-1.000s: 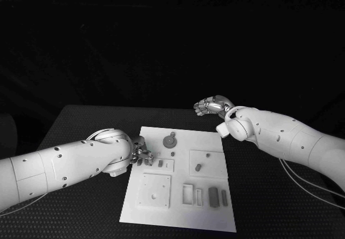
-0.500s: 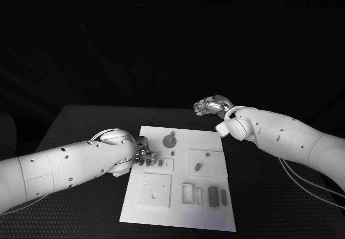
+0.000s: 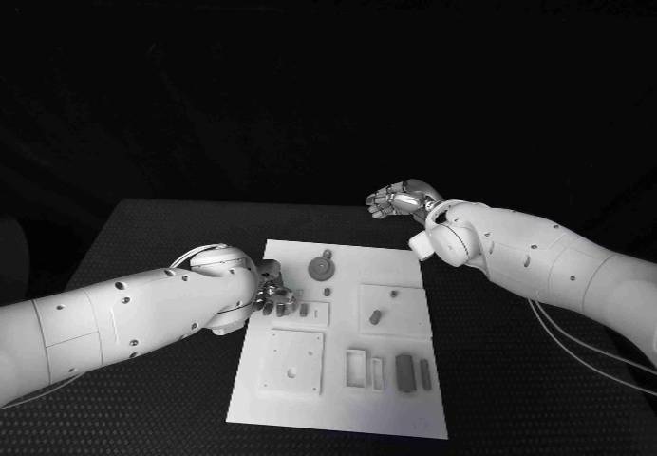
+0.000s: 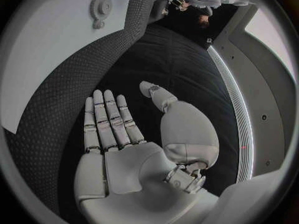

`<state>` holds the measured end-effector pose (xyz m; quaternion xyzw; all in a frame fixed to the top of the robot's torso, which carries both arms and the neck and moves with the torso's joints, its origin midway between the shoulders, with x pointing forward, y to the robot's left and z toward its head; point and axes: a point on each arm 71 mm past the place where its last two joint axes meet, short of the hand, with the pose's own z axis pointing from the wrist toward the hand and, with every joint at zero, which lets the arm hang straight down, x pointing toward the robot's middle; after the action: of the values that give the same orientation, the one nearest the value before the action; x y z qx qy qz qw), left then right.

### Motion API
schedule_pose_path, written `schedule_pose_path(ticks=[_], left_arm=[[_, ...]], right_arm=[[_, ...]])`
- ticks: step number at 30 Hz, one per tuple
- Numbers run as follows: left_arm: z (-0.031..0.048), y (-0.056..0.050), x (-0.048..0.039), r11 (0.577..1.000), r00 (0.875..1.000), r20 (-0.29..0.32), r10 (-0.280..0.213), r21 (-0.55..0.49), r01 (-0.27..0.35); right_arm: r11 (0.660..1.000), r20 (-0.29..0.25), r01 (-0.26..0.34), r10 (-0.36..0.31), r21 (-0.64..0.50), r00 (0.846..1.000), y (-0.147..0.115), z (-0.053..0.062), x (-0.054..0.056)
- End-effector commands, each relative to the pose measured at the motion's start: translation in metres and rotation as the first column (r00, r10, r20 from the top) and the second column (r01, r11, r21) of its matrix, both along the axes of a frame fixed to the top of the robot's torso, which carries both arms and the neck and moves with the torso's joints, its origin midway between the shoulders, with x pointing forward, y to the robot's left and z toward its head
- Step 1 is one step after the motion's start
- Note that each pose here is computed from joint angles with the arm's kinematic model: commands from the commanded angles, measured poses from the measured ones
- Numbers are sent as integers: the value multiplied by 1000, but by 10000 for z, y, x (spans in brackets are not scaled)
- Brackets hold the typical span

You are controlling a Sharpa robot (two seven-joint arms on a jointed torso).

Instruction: Assemble the parts on the task board

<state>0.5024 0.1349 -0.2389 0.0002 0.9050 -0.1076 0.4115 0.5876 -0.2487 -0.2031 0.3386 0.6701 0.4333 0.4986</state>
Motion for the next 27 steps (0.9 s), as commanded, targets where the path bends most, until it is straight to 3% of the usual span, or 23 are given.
schedule_pose_path(ticks=[1,27], left_arm=[[-83,18,-39,1000,1000,-22,-4,18,5],[-25,203,12,994,994,46,101,-56,-99]], right_arm=[[1000,9,-10,10,-2,1000,8,6,-3],[1000,10,-4,4,-3,1000,-12,6,-1]])
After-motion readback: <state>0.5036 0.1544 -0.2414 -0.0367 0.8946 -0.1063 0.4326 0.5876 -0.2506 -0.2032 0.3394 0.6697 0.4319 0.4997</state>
